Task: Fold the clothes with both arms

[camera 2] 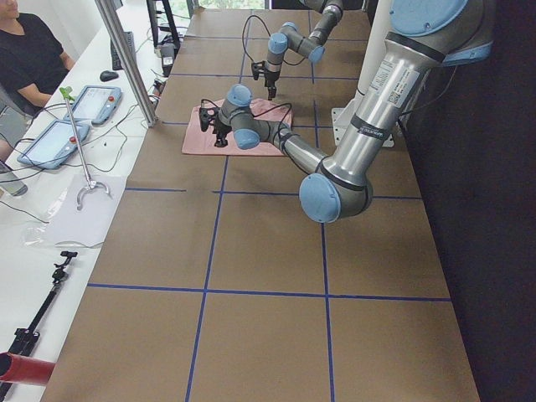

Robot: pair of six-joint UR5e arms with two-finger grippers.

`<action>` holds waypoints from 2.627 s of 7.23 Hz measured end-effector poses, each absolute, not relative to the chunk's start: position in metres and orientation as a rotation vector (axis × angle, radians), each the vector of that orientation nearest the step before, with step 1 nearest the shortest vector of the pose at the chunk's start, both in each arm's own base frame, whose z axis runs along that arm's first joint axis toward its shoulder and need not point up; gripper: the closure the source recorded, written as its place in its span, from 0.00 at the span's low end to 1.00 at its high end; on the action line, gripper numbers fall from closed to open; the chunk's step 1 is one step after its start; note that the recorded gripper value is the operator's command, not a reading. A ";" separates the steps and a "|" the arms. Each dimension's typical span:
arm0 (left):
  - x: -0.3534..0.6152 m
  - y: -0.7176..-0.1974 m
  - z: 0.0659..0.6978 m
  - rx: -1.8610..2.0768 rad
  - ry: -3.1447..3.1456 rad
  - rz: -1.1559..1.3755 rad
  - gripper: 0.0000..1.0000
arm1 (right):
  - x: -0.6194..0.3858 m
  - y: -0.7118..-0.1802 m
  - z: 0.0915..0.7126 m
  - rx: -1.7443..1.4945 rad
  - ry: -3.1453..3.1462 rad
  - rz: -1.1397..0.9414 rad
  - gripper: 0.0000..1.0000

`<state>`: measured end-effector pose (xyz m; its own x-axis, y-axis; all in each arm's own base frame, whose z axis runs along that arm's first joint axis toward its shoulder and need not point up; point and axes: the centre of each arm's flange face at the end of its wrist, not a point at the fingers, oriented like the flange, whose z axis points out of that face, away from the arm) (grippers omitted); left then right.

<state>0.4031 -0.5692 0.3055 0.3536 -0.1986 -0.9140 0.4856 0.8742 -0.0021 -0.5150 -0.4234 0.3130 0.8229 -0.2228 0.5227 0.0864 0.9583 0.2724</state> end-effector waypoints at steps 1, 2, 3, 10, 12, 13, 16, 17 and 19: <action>0.400 -0.567 0.302 0.290 1.137 -0.446 0.39 | -0.521 -0.429 0.295 0.245 -0.606 -0.129 0.00; 0.396 -0.561 0.298 0.286 1.151 -0.438 0.39 | -0.529 -0.426 0.281 0.229 -0.636 -0.052 0.00; 0.391 -0.556 0.295 0.280 1.159 -0.433 0.39 | -0.540 -0.407 0.269 0.202 -0.669 0.072 0.13; 0.389 -0.551 0.293 0.264 1.163 -0.444 0.39 | -0.582 -0.300 0.274 0.069 -0.739 0.710 0.42; 0.388 -0.550 0.292 0.259 1.167 -0.453 0.39 | -0.583 -0.301 0.271 0.067 -0.742 0.717 0.41; 0.387 -0.550 0.290 0.260 1.169 -0.454 0.39 | -0.583 -0.303 0.272 0.069 -0.740 0.716 0.41; 0.387 -0.550 0.290 0.259 1.169 -0.455 0.39 | -0.588 -0.304 0.278 0.075 -0.723 0.705 0.55; 0.387 -0.549 0.290 0.258 1.168 -0.456 0.39 | -0.589 -0.305 0.277 0.075 -0.724 0.704 0.81; 0.386 -0.549 0.288 0.257 1.165 -0.457 0.39 | -0.589 -0.305 0.276 0.074 -0.726 0.704 0.90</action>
